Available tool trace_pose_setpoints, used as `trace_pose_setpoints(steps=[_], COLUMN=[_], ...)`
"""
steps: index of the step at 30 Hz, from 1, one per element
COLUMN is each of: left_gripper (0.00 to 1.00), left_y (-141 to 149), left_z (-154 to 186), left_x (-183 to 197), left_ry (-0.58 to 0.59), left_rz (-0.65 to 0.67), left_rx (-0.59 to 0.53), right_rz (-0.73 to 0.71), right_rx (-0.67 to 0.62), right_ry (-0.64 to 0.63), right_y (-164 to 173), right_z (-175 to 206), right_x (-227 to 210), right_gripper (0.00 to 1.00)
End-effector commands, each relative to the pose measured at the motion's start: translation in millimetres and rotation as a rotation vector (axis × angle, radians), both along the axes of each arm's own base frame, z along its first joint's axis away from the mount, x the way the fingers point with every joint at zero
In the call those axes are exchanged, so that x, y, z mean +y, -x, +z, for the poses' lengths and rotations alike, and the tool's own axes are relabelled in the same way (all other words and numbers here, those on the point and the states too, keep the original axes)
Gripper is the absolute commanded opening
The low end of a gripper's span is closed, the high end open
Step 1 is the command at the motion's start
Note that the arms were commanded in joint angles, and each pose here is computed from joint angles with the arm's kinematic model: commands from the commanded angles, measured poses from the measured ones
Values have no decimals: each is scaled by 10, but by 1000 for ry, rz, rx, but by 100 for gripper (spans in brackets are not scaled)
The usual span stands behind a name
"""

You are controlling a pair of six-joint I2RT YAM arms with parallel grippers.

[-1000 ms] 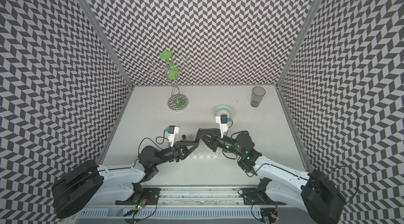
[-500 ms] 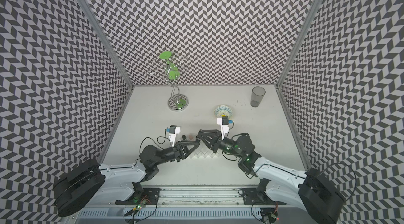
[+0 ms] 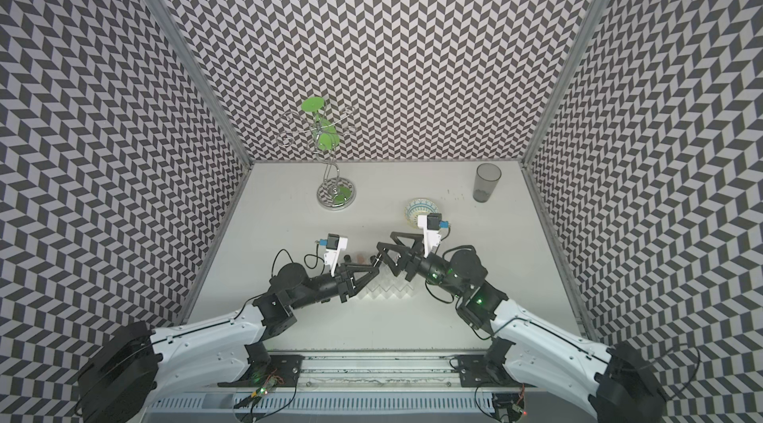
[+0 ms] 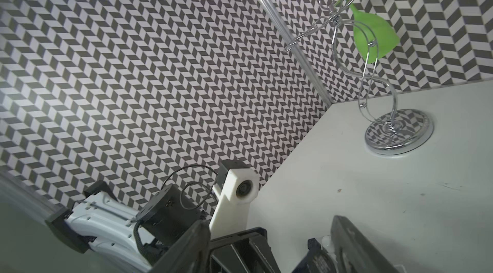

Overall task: Arrange the lipsticks in the organizer
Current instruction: Pick up the lipstick at the center of the board.

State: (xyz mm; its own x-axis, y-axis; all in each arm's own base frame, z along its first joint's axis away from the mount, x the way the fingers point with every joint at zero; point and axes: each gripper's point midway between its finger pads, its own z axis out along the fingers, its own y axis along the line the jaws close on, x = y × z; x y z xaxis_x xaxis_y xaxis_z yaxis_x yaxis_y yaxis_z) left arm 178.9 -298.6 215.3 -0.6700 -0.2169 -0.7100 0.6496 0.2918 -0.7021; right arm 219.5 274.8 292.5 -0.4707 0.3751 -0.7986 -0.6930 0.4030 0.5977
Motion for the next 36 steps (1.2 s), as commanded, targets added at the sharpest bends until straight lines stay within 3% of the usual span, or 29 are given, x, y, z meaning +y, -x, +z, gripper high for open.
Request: trace_pose_setpoints(steps=[1, 7, 10, 17, 22, 27, 36], left_gripper=[1, 0, 0, 0, 0, 0, 0], left_y=[-48, -172, -248, -262, -239, -316, -400], left_z=[-212, -433, -390, -216, -426, -329, -361], left_x=[123, 475, 754, 1066, 945, 731, 698], left_ry=[-174, -509, -672, -918, -944, -954, -1049], left_rz=[62, 201, 304, 336, 171, 66, 56], left_rx=[8, 91, 117, 225, 405, 509, 684], right_rz=[-84, -105, -102, -83, -58, -44, -28], right_rx=[36, 34, 26, 4, -25, -58, -116], right_ry=[170, 212, 227, 219, 180, 145, 77], right_y=[-173, -208, -171, -41, 111, 238, 405], right_z=[-276, -335, -327, -308, -257, -143, 52], right_x=[-59, -92, -144, -272, -360, -442, -552], right_gripper=[76, 76, 76, 77, 77, 76, 76])
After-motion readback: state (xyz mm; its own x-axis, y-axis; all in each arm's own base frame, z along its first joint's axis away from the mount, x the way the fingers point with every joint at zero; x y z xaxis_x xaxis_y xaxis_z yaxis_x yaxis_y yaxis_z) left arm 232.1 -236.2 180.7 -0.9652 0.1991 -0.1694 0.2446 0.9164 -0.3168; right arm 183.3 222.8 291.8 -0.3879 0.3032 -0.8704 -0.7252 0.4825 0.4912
